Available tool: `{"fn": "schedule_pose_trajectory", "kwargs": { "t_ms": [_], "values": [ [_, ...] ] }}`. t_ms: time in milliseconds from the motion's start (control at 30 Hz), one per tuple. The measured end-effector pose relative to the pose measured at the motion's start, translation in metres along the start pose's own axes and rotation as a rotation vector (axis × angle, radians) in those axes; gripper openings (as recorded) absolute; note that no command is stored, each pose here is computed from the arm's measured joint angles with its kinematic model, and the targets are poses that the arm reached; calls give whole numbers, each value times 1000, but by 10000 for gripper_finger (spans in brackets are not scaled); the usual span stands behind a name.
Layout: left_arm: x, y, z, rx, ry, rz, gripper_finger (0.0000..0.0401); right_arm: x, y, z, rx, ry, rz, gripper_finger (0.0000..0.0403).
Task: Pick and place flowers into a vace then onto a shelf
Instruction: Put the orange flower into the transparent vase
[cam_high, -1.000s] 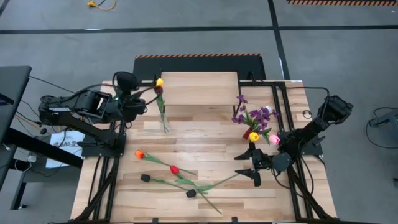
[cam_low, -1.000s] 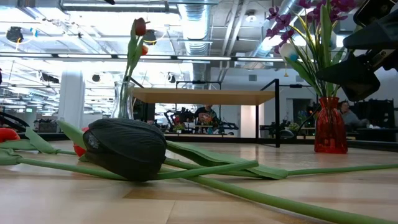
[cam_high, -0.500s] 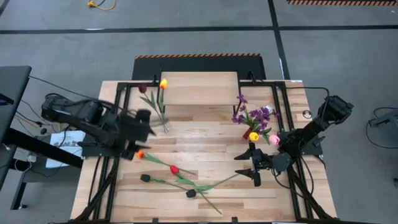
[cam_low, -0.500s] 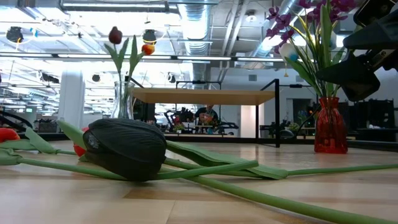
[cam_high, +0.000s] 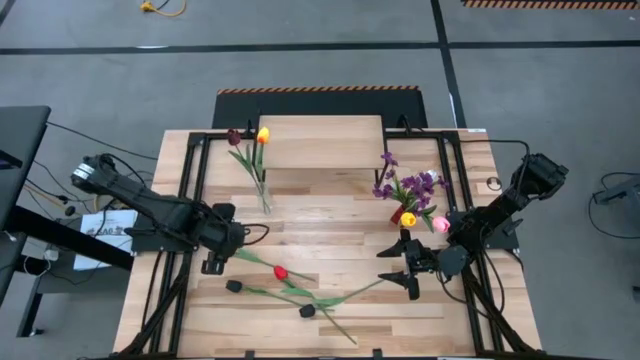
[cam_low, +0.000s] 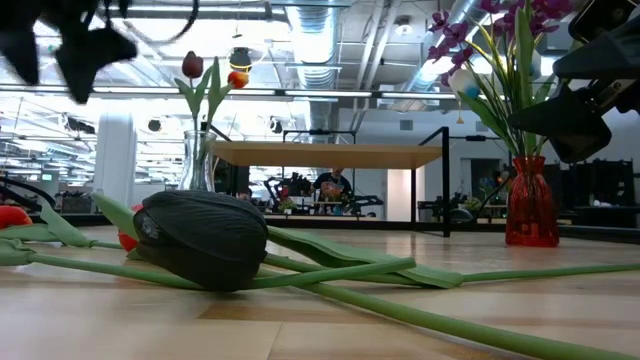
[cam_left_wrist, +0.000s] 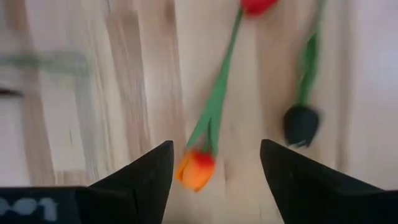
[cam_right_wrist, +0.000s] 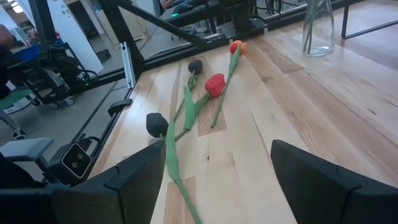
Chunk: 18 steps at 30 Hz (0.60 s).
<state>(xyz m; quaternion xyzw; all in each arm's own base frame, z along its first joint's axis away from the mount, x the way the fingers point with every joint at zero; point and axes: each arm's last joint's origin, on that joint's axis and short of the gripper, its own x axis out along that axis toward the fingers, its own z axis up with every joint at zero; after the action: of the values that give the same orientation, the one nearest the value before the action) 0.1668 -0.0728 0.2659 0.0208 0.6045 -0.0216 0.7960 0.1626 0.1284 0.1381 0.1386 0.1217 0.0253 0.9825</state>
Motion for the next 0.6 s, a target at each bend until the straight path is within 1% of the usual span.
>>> {"fn": "schedule_pose_trajectory", "kwargs": {
  "t_ms": [133, 233, 400, 533, 600],
  "values": [
    [27, 3, -16, -48, 88, 34, 231, 0, 0, 0, 0, 0, 0, 286],
    [42, 3, -21, -48, 90, 35, 231, 0, 0, 0, 0, 0, -1, 286],
    [67, 4, -30, -17, 69, 25, 231, 0, 0, 0, 0, 0, -1, 286],
    [76, 5, -37, -17, 83, 35, 231, 0, 0, 0, 0, 0, -1, 286],
    [80, 6, -40, -38, 87, 42, 231, 0, 0, 0, 0, 0, -1, 286]
  ]
}}
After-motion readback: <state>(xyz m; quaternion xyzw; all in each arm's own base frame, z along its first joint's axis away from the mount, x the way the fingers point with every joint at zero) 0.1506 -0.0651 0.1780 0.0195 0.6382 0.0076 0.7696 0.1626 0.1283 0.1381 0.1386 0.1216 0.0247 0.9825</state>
